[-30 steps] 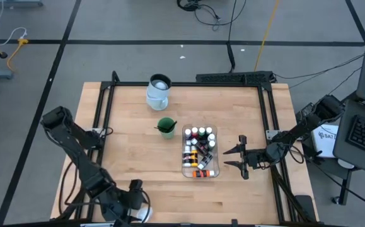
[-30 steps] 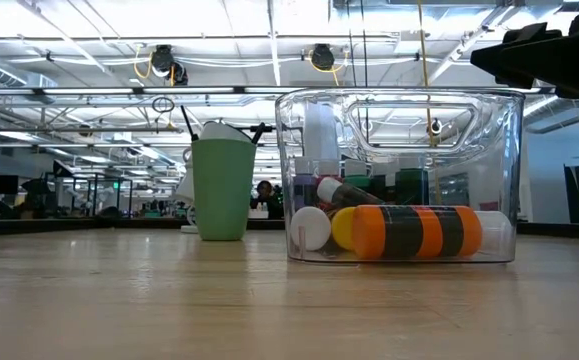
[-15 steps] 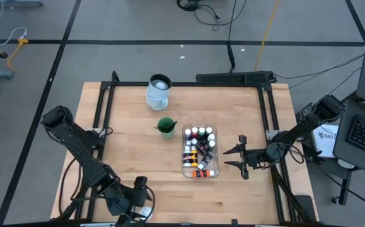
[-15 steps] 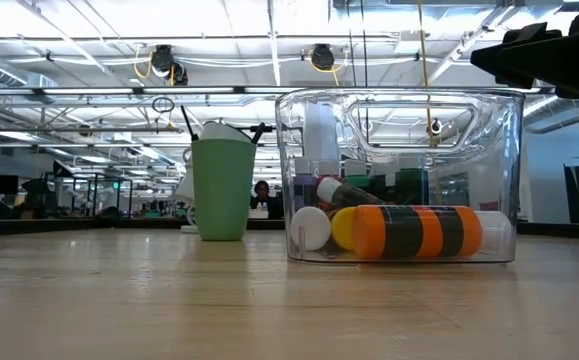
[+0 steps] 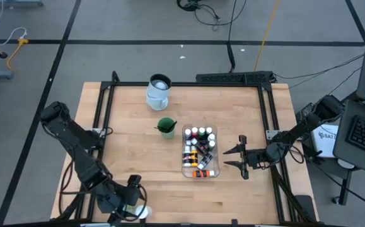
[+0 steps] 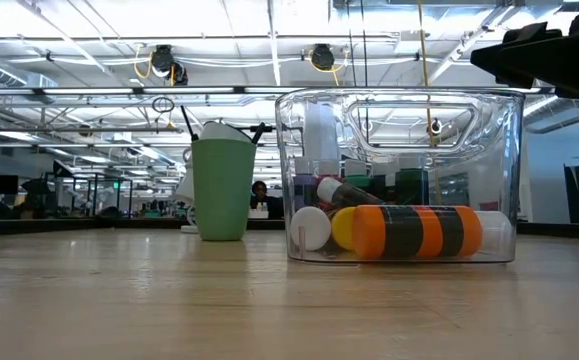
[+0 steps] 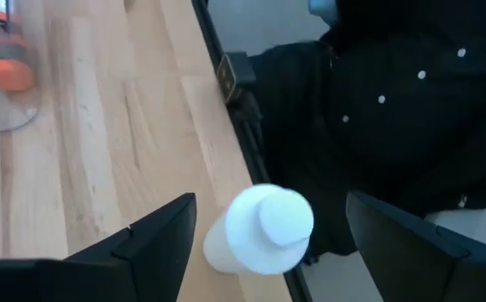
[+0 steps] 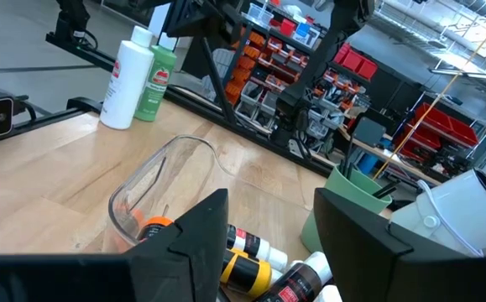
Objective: Pick & Place Paint Supplies
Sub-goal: Put the large white paint bottle into the transparent bin
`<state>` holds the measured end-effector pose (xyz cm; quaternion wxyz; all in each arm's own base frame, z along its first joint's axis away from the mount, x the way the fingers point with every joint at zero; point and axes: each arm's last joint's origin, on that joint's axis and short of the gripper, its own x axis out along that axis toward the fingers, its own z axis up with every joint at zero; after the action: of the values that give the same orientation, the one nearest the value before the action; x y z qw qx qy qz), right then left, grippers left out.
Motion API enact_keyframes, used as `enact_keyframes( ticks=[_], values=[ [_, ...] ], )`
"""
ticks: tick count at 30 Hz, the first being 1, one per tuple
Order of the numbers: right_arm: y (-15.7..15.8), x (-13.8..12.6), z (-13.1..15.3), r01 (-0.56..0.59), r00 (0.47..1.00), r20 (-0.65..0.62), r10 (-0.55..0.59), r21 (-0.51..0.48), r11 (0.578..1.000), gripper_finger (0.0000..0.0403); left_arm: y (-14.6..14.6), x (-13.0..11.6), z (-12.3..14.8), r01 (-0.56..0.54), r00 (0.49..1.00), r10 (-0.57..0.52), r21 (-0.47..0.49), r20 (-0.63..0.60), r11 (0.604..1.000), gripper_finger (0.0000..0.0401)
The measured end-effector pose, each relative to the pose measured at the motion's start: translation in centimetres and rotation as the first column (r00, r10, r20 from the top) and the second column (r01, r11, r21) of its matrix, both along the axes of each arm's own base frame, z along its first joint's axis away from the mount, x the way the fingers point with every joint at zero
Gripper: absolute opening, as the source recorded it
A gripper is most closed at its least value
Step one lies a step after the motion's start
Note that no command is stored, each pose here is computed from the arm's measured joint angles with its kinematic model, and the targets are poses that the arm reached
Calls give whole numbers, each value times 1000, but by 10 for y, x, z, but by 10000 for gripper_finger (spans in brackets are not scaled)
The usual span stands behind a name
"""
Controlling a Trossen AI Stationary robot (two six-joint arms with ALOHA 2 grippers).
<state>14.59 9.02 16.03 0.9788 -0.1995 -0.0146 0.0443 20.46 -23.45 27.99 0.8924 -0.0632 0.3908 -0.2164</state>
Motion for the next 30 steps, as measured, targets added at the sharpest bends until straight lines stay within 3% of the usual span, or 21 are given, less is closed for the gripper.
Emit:
enact_keyframes(
  ticks=[6,12,22,26,30],
  values=[
    [0,0,0,0,1000,0,0,0,1000,169,-8,-2,-7,-63,998,62,32,31,998,285],
    [0,0,0,0,1000,-1,0,3,1000,169,-22,-1,-23,-29,1000,29,51,4,998,283],
    [0,0,0,0,1000,-1,0,4,1000,169,-25,-1,-26,-37,999,37,55,-2,998,283],
    [0,0,0,0,1000,-1,0,3,1000,169,-25,-1,-27,-30,1000,31,61,-7,998,256],
    [0,0,0,0,1000,-1,0,3,1000,169,-24,0,-27,-26,1000,26,66,-4,998,201]
  ],
)
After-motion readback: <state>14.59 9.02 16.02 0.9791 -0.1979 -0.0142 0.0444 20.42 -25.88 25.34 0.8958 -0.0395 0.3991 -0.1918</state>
